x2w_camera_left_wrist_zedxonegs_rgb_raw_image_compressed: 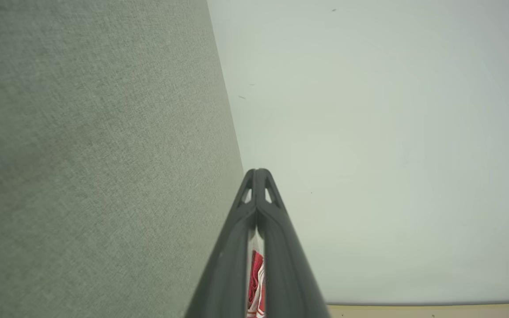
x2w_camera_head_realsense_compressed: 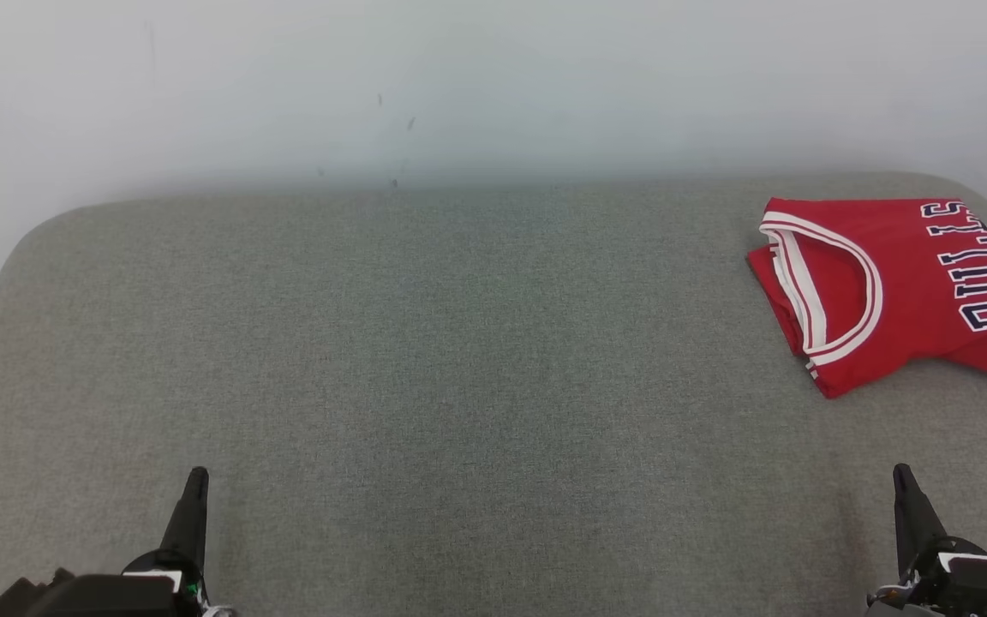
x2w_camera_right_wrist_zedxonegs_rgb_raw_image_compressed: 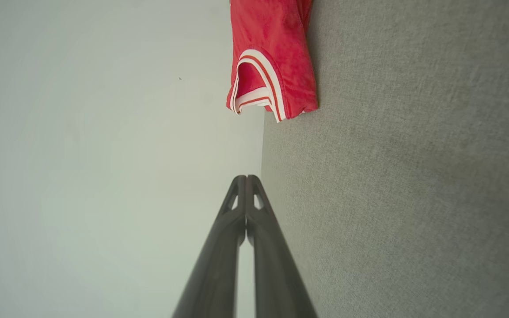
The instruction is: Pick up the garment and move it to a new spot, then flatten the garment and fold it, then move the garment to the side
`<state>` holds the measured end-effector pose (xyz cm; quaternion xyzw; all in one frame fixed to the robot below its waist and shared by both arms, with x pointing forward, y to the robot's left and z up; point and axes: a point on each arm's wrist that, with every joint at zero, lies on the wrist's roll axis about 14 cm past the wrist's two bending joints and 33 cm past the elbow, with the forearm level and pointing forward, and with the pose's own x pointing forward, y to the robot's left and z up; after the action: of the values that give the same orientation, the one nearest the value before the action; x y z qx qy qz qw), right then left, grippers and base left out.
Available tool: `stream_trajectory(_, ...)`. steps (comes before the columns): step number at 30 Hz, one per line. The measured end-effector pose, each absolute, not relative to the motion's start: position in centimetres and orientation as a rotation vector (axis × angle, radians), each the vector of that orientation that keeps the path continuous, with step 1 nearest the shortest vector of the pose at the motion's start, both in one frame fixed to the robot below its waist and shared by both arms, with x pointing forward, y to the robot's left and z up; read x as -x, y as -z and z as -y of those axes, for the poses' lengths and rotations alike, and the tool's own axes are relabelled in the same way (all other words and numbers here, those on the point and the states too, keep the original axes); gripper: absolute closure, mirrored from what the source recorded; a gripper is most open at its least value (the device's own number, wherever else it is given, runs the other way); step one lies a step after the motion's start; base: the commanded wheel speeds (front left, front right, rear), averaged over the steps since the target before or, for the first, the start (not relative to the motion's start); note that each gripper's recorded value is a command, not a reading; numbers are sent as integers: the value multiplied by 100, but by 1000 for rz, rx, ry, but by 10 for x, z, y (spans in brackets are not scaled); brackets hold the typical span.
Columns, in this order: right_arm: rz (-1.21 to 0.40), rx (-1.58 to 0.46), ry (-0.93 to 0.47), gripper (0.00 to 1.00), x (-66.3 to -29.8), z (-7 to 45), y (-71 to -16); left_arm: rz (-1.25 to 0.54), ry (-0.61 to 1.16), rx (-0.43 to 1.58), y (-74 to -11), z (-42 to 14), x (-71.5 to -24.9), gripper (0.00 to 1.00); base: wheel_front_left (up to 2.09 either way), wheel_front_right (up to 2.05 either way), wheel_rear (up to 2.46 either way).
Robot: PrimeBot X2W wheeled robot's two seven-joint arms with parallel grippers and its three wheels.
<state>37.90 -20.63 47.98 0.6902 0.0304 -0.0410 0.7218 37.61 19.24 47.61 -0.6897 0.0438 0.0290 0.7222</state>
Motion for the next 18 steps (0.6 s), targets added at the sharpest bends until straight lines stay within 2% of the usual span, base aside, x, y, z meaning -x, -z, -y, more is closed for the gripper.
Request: stream_trajectory(18,-51,-1571,84,100,-381,205,-482,-87,-55,1573,-479,-191,-379,100,0,0,0)
